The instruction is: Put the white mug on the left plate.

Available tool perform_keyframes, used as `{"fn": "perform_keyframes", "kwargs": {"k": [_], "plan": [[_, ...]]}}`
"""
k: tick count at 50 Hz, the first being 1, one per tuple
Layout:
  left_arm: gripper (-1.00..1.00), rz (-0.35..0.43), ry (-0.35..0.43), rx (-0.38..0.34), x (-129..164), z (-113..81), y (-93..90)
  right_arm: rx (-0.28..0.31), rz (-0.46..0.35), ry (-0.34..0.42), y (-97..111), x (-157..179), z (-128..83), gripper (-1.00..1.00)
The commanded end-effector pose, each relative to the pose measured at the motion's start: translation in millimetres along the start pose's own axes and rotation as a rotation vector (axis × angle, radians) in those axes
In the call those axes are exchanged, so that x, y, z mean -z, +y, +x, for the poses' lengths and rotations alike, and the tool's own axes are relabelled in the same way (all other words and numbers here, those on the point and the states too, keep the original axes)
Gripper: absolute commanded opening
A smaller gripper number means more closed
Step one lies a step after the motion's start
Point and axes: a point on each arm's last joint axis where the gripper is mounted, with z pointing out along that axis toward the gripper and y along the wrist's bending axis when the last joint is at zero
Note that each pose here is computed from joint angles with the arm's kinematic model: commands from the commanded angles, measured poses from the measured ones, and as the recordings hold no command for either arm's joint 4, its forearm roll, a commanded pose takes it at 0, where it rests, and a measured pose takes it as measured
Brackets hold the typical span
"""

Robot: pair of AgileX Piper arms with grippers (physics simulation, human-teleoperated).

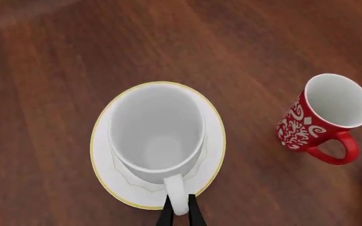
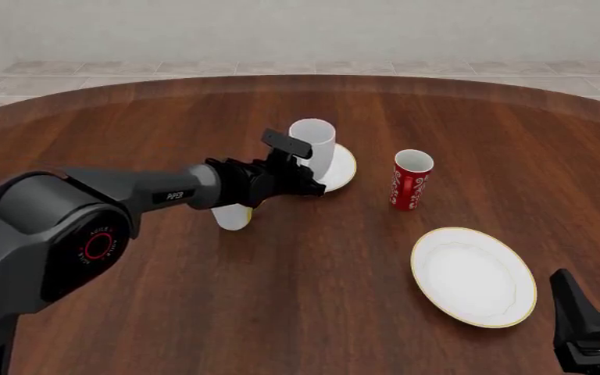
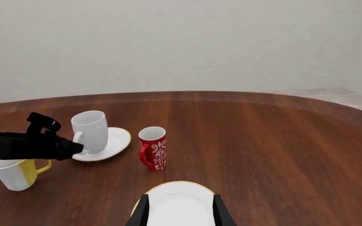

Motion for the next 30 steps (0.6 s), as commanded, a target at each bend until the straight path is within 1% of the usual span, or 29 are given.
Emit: {"fn": "perform_keyframes", "kwargs": {"k": [1, 30], "plan": [[-1.00, -0.001, -0.002, -0.011, -1.6, -0.6, 0.9, -0.001, 0.001, -0.001, -0.1, 0.2, -0.1, 1.00], [-1.00, 0.002, -0.002, -0.014, -5.4, -1.5, -0.9, -0.003, 0.002, -0.001, -0.1, 0.3, 0.0, 1.00]]}}
